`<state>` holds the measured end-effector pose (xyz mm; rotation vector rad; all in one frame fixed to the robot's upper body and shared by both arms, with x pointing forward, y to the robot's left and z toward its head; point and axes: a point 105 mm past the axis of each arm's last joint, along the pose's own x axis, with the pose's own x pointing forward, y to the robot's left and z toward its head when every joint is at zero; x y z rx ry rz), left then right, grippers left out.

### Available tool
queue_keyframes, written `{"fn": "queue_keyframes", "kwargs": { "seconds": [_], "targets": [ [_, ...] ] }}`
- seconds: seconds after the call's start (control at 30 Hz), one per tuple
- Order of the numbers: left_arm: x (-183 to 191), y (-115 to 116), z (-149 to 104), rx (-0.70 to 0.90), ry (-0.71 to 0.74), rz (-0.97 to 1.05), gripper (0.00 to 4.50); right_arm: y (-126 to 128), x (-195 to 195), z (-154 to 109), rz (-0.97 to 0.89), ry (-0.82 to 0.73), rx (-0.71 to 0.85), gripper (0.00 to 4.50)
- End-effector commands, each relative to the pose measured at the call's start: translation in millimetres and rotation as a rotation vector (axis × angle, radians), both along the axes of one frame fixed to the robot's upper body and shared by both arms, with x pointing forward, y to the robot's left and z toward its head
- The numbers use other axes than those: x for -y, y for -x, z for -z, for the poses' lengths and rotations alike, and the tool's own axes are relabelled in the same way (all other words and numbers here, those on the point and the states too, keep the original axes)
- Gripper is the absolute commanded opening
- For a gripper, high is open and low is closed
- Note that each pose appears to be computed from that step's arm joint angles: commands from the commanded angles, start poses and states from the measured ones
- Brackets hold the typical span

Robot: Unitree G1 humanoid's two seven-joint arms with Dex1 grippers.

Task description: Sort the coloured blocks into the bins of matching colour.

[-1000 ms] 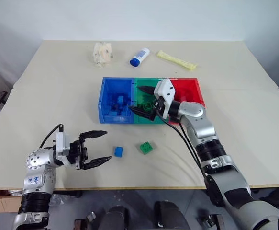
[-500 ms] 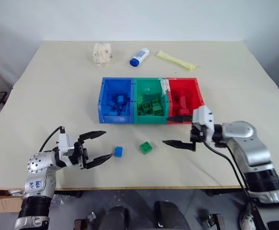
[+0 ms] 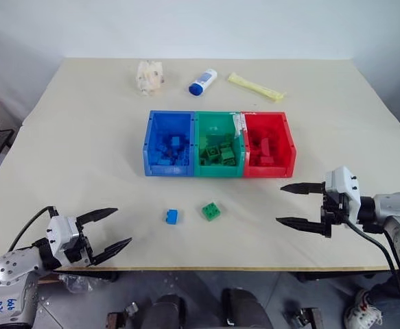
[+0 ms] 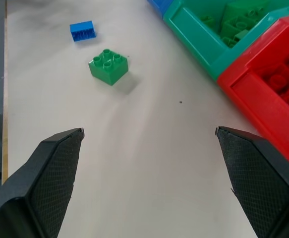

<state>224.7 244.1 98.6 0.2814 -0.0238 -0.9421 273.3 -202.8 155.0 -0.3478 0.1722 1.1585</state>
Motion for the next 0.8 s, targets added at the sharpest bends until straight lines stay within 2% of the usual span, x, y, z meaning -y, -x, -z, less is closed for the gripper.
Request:
{"fn": "queue_keyframes", "kwargs": {
  "seconds": [0.03, 0.27, 0.37, 0.77, 0.8],
  "targets": [
    [2.5, 3.1, -7.3, 0.022, -0.003, -0.001, 4.5, -1.5, 0.8, -10.9, -0.014, -0.016, 0.048, 4.45],
    [27.6, -4.6, 1.3, 0.001, -0.011, 0.033, 4.5, -4.9, -2.0, -13.3, -0.022, -0.034, 0.065, 4.45],
    [52.6, -15.9, 4.2, 0.018, -0.011, 0.073, 4.5, -5.5, -2.9, -13.6, -0.011, -0.039, 0.076, 4.45],
    [107.4, -53.3, 35.3, -0.004, -0.163, 0.15, 4.5, -4.2, -8.4, -13.5, 0.022, -0.055, 0.098, 4.45],
    [109.4, -54.8, 38.1, -0.01, -0.17, 0.157, 4.31, -3.6, -8.5, -13.5, 0.026, -0.057, 0.099, 4.49]
  ]
}}
